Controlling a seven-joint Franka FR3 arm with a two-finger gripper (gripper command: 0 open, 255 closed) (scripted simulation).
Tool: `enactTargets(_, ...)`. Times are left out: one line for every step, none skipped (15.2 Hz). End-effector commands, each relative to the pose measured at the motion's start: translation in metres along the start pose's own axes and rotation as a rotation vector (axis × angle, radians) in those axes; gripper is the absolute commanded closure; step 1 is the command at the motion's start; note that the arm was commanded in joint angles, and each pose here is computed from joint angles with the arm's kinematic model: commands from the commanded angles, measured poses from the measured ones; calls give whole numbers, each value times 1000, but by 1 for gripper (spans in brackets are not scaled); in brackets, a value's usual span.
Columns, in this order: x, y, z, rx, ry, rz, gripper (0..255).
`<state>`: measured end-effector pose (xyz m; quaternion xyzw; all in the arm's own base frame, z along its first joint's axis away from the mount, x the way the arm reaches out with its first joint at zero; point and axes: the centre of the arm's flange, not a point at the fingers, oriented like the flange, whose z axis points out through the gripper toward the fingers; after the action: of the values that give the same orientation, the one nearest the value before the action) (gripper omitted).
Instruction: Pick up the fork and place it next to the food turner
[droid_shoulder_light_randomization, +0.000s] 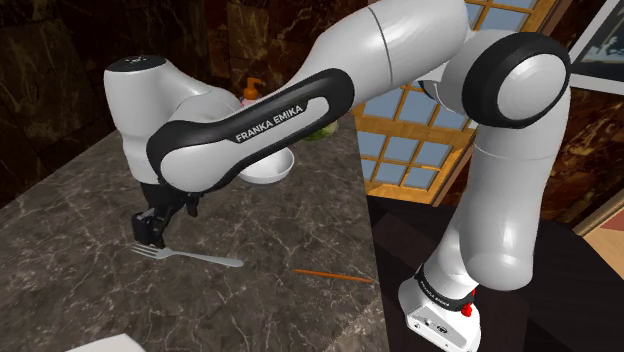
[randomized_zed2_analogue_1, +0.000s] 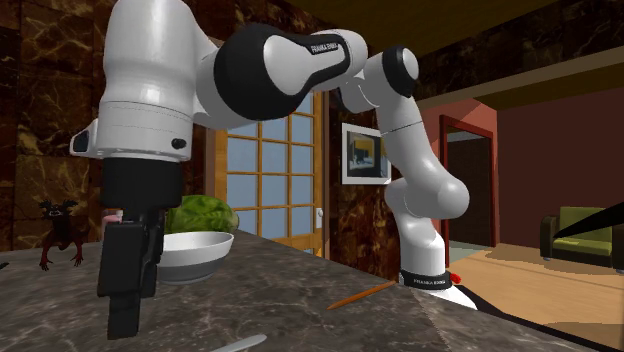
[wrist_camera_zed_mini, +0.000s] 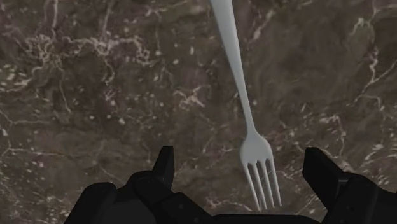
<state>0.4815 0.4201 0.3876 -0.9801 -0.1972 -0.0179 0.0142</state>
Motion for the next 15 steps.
enactTargets(13, -20, 14, -1, 1, -25, 0)
enactTargets(17, -26, 18, -2, 2, -33, 0)
enactTargets(17, -26, 23, -2, 2, -33, 0)
enactTargets(17, -26, 29, -2, 2, -33, 0)
enactTargets(17, -26, 34, -2, 2, -33, 0)
enactTargets(17, -26, 39, -2, 2, -33, 0)
enactTargets(17, -26, 44, -2, 2, -33, 0)
enactTargets(17, -26, 50, -2, 2, -33, 0)
enactTargets(17, -26, 55, -2, 2, -33, 0)
enactTargets(17, -26, 58, -2, 2, -33, 0)
enactTargets(17, -26, 58, -2, 2, -33, 0)
enactTargets(17, -26, 58, -2, 2, -33, 0)
enactTargets(17, -26, 58, -2, 2, -33, 0)
enactTargets(17, -26, 58, -2, 2, -33, 0)
enactTargets(17, -26, 58, -2, 2, -33, 0)
